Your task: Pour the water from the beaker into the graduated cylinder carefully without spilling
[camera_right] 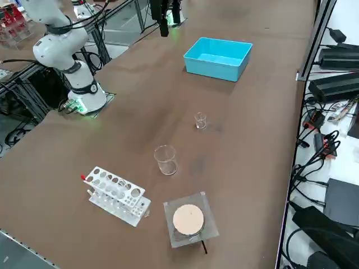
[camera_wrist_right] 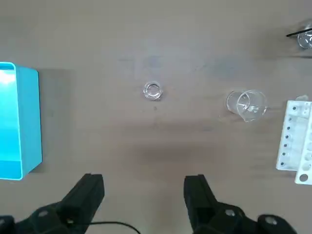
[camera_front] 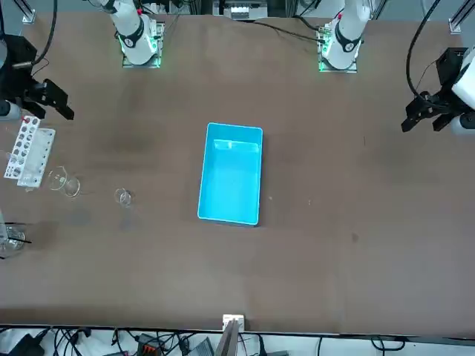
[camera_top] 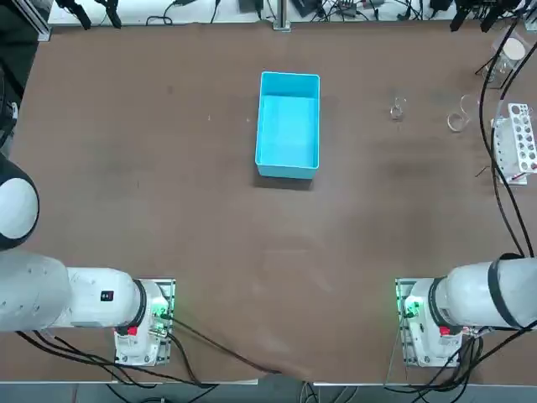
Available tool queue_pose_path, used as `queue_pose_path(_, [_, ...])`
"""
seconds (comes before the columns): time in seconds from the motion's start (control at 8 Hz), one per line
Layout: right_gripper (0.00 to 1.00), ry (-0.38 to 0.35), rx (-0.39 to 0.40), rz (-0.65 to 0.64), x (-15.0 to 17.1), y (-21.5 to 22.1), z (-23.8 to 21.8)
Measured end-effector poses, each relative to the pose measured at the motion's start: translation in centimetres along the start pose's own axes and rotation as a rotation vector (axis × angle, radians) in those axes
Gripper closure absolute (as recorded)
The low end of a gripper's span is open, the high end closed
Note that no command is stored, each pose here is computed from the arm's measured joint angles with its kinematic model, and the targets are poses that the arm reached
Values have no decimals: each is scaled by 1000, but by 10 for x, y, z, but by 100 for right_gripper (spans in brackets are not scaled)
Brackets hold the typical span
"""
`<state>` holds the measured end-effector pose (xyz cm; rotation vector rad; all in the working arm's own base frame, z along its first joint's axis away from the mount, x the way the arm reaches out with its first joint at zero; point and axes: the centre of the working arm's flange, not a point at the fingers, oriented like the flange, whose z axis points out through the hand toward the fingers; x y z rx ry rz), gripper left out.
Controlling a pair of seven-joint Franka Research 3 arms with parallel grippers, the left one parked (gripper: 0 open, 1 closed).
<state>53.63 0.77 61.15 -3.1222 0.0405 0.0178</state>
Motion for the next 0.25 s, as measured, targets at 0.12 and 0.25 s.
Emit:
queue_pose_path(0.12, [0,0,0,-1,0,0,0])
queue_pose_path(0.25, [0,0,0,-2,0,1,0])
